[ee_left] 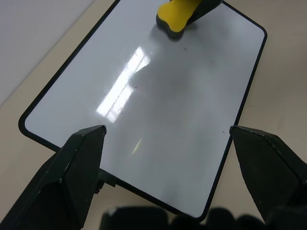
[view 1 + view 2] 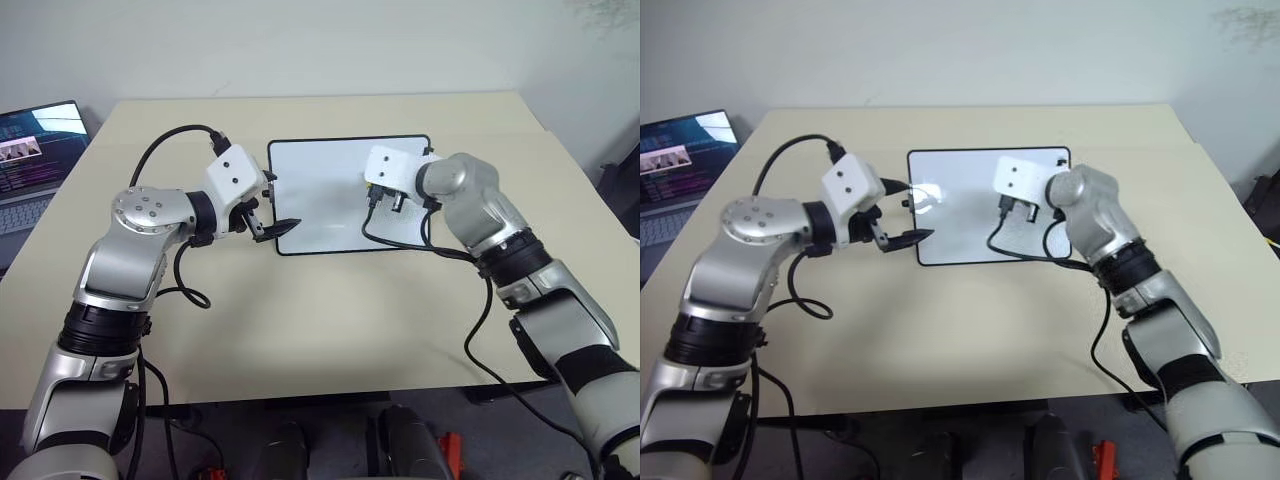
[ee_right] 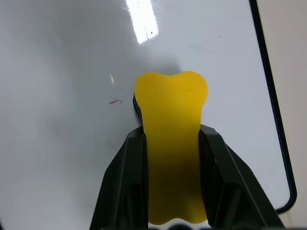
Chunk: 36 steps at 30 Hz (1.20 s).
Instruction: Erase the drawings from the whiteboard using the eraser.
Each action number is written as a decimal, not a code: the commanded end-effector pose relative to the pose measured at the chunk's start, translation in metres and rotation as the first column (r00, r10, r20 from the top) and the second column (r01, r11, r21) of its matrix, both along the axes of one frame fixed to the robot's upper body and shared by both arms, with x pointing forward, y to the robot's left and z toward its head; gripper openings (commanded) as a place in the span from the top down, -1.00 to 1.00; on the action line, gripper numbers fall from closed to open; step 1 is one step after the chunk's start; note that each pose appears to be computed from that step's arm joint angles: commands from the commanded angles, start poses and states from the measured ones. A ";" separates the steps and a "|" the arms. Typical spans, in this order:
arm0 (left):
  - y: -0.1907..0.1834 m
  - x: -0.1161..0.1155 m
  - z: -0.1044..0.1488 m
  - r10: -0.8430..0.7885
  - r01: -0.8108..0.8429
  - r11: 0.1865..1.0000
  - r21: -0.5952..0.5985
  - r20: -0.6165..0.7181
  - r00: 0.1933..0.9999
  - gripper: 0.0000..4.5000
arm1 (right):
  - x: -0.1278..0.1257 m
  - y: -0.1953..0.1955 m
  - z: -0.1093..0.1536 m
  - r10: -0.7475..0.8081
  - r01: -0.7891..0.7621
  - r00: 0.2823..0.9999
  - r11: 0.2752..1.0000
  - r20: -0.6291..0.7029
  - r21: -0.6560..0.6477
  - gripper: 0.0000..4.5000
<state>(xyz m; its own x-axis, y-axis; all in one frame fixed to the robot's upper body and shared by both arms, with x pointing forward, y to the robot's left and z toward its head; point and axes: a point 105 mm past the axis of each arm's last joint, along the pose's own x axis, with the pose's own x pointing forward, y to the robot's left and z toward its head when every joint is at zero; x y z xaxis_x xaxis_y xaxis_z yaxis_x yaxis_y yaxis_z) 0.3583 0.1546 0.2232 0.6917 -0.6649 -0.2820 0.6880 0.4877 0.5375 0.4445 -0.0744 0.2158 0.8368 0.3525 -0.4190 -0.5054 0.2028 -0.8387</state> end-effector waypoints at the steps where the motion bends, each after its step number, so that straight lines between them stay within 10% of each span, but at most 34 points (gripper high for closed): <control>1: 0.000 -0.005 0.014 -0.007 0.007 1.000 0.006 0.052 0.999 -1.00 | 0.005 0.000 0.016 0.015 -0.010 0.997 0.997 0.077 -0.072 0.55; 17: 0.000 -0.004 0.015 0.003 -0.003 1.000 0.000 0.058 0.998 -1.00 | 0.022 -0.046 -0.004 -0.093 0.108 0.994 0.937 0.062 -0.333 0.55; 36: -0.001 -0.004 0.016 -0.009 0.009 1.000 0.011 0.054 0.998 -1.00 | 0.021 -0.093 -0.006 -0.202 0.203 0.979 0.939 0.033 -0.278 0.55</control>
<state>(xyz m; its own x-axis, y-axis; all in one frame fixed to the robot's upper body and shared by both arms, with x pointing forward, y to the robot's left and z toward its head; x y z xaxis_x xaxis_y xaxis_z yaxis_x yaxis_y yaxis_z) 0.3569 0.1548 0.2224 0.6933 -0.6612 -0.2865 0.6879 0.4886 0.5368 0.4698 -0.1576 0.2159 0.9003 0.0447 -0.4330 -0.4331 -0.0073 -0.9013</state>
